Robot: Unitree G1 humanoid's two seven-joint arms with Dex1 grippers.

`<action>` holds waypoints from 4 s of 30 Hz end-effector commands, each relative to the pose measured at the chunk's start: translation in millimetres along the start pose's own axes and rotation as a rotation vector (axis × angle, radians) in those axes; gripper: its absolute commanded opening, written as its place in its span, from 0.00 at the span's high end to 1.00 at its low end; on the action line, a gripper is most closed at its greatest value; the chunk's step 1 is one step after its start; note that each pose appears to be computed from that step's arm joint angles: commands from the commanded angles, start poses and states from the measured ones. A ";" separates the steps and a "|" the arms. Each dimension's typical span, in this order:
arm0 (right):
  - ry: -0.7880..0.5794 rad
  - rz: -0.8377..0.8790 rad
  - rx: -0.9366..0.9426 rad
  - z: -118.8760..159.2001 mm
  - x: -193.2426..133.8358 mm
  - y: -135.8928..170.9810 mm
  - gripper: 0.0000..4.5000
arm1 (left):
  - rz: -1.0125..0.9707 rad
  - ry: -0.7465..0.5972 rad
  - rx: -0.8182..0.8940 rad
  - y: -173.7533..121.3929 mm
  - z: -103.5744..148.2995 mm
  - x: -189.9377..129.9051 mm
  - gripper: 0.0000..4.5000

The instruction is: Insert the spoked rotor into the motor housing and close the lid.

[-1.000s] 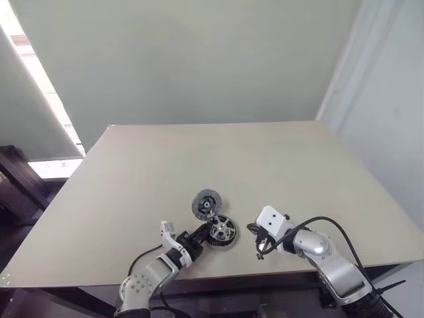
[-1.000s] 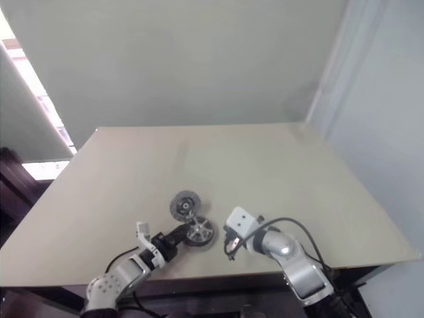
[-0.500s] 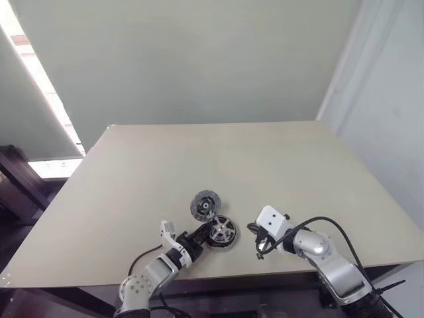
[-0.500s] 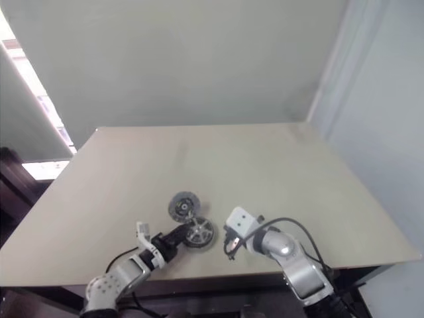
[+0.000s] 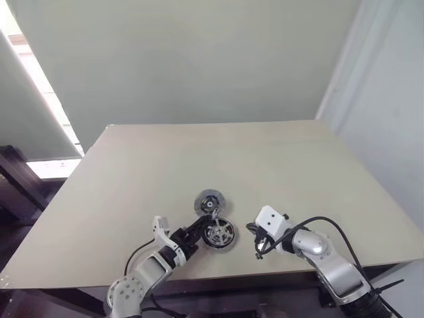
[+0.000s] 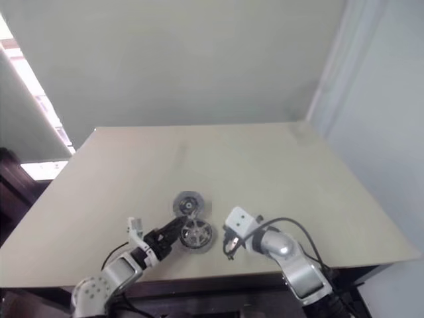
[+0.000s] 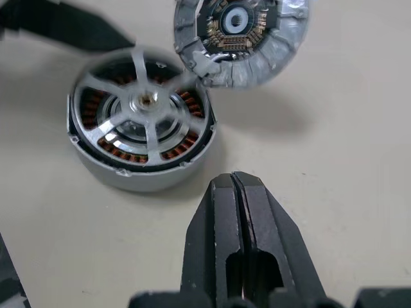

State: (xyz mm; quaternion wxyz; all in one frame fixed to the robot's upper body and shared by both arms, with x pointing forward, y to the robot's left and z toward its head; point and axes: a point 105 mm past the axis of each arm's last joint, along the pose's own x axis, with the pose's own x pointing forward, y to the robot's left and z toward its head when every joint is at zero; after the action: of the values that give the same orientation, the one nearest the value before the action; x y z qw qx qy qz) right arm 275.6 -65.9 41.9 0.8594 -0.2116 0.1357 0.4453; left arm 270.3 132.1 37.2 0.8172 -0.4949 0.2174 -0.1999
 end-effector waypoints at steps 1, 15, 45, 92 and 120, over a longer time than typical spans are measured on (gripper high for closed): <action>-0.046 -0.013 -0.037 13.3 1.1 -4.5 1.00 | -0.090 -0.049 0.090 -32.1 19.8 0.0 0.01; -0.117 -0.035 0.028 21.5 2.5 -6.4 1.00 | -0.047 -0.025 0.445 -33.0 51.6 -25.3 0.01; -0.144 0.002 0.229 7.2 83.8 41.2 1.00 | 0.054 -0.032 0.830 -4.2 71.8 -27.4 0.01; -0.187 0.094 0.023 43.1 37.7 20.8 0.48 | 0.036 0.095 0.791 15.4 42.2 -20.7 1.00; 0.054 0.411 -0.406 1.0 42.4 61.0 0.00 | 0.059 0.124 0.824 17.6 44.5 -23.8 1.00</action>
State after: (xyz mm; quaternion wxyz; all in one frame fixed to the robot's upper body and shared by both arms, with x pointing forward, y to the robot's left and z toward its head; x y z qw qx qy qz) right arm 243.6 -7.3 4.5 0.6847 -0.3481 0.1257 0.6279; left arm 274.0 185.3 31.5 0.9337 -0.1241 0.2012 -0.2688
